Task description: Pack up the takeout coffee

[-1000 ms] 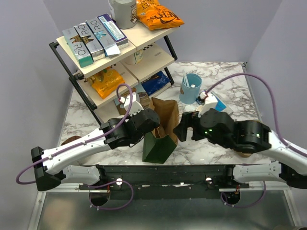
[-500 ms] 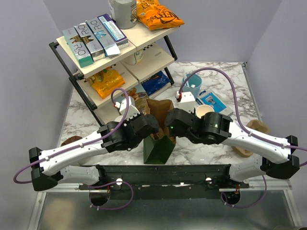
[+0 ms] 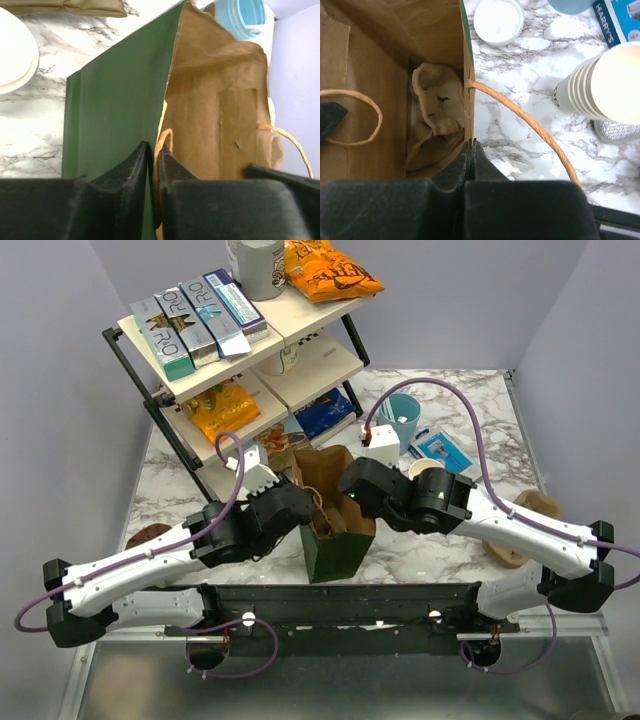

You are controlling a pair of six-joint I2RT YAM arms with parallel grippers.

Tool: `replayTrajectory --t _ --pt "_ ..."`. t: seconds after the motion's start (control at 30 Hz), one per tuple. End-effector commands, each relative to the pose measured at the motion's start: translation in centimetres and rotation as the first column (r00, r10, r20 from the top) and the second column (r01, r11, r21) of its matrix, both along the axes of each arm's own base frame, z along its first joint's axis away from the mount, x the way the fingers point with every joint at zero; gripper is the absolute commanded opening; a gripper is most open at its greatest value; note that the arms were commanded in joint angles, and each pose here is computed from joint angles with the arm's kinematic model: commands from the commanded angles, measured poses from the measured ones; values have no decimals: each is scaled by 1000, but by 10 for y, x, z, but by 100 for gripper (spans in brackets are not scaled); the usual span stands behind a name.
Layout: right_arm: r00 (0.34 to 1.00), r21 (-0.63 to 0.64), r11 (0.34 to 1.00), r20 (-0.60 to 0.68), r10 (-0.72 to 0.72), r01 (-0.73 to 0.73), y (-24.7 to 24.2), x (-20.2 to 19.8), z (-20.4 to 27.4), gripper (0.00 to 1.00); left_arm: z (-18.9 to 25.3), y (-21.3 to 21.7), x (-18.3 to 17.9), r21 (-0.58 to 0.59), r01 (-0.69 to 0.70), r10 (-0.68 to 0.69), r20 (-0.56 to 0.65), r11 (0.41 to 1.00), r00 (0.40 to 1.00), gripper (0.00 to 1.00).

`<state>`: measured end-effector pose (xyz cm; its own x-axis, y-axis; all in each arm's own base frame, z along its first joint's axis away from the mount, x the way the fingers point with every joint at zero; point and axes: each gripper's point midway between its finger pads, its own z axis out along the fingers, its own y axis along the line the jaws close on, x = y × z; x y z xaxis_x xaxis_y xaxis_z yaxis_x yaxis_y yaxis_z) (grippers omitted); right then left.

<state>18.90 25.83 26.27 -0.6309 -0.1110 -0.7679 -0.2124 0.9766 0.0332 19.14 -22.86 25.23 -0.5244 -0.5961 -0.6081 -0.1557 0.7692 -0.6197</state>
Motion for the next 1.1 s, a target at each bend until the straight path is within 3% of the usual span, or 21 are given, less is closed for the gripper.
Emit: replayTrajectory --t 0.0,0.03,0.07,0.1,0.17,0.2,0.3,0.5,0.6,0.87,0.93,1.07 --pt "989 60 988 51 140 -143 10 0 39 1 30 2 -2 -48 83 -77 118 995 990 56" --pt "979 78 979 92 182 -189 9 1 58 1 36 -1 -6 -43 139 -132 146 989 980 69" --pt "974 98 973 100 202 -211 9 1 67 1 59 -3 -10 -32 228 -214 242 973 946 88" --pt "968 133 960 80 239 -247 11 0 72 1 62 -14 -24 -15 356 -339 266 934 902 98" --pt "954 173 941 120 274 -292 8 0 95 1 93 -12 -41 -45 463 -417 365 885 832 99" --pt "950 185 934 125 285 -304 6 1 101 1 101 -16 -57 4 570 -523 404 822 751 99" --pt "937 229 910 145 319 -345 2 -2 124 1 127 3 -71 -14 604 -525 479 797 703 99" --pt "921 288 876 160 355 -388 -9 -13 152 1 144 42 -69 -31 531 -436 532 847 726 99" --pt "924 292 877 126 361 -383 -12 -15 145 1 142 53 -63 -35 480 -394 521 876 757 99" --pt "897 196 911 -191 399 -364 8 18 0 1 123 62 -49 -19 384 -334 454 923 826 99" --pt "889 185 896 -150 432 -404 15 27 7 1 117 64 -48 2 369 -334 431 929 838 99" --pt "825 278 796 -22 565 -538 39 19 64 1 112 64 -45 12 351 -324 418 936 849 99"
